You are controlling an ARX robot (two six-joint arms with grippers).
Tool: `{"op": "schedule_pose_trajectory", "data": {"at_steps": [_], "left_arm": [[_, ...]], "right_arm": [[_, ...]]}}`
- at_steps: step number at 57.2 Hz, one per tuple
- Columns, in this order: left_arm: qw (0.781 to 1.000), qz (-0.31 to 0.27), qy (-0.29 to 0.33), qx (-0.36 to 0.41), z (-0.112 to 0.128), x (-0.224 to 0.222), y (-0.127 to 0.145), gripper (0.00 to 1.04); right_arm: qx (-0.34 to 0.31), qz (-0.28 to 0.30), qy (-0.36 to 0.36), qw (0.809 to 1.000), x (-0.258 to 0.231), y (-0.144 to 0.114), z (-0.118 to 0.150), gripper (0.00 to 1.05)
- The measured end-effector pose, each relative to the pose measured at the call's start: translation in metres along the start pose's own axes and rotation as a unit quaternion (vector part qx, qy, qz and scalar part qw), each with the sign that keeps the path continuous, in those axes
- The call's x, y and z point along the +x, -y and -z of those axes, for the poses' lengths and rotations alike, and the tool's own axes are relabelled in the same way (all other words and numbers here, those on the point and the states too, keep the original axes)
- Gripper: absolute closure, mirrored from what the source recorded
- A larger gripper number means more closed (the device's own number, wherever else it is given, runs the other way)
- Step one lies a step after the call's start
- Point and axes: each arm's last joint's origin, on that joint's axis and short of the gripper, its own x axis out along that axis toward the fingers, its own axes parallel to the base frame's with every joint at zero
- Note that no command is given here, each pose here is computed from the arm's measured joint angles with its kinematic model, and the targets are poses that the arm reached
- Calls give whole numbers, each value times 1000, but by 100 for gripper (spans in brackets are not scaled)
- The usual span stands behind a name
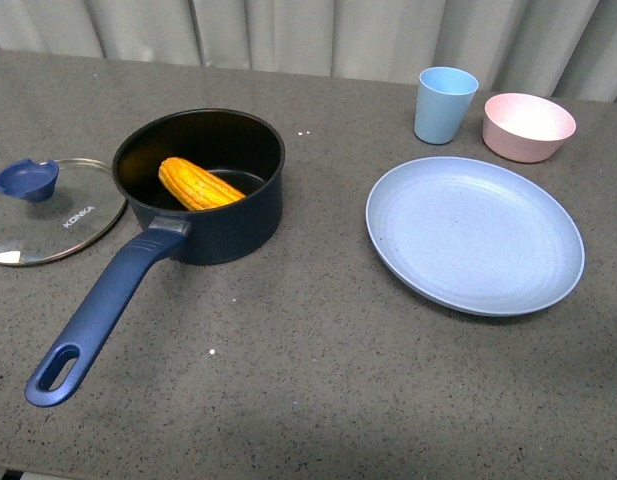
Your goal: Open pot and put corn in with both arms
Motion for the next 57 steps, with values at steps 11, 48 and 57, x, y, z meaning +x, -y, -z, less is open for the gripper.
{"op": "schedule_pose_trajectory", "data": {"at_steps": [11, 48, 57], "left_arm": [[1000, 0, 0, 0, 0, 0, 0, 7], [1000, 0, 0, 0, 0, 0, 0, 7], [1000, 0, 0, 0, 0, 0, 0, 7]], "right_arm": [[16, 30, 77, 996, -15, 11, 11, 41], [17, 33, 83, 996, -50, 33, 44, 104], [17, 34, 85, 996, -56, 33, 44, 104]]}}
